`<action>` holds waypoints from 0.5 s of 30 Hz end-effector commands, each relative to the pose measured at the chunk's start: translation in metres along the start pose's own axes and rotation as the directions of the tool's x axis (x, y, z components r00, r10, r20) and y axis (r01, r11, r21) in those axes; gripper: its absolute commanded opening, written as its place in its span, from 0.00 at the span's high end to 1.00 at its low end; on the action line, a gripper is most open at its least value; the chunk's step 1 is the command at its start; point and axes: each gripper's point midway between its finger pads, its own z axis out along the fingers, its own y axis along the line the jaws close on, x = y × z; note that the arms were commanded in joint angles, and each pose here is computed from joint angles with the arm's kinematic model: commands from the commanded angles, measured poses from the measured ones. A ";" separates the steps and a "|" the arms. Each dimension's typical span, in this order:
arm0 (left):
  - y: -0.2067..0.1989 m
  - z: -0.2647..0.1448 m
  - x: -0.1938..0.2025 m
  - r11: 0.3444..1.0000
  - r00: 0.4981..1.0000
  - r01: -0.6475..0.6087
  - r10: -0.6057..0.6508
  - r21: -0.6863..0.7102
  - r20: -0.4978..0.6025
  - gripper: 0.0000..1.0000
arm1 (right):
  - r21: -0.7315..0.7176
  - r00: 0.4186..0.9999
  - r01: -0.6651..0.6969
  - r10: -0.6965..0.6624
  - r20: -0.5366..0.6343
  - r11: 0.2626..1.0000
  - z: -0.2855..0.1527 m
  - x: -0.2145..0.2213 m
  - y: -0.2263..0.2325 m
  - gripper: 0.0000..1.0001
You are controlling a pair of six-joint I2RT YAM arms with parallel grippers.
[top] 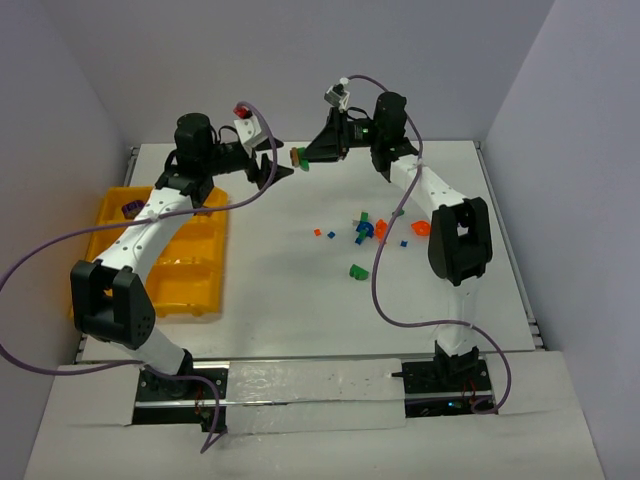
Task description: Sort the legos into containers by color
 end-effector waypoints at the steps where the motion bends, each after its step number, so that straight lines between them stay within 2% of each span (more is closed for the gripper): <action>1: -0.004 -0.002 -0.036 0.990 0.987 -0.137 0.136 0.008 0.082 0.23 | -0.034 0.998 0.063 -0.064 -0.024 0.997 0.003 -0.001 0.014 1.00; 15: -0.008 0.007 -0.041 0.989 0.986 -0.144 0.141 0.031 0.093 0.42 | -0.037 0.998 0.056 -0.057 -0.034 0.998 0.008 -0.001 0.011 1.00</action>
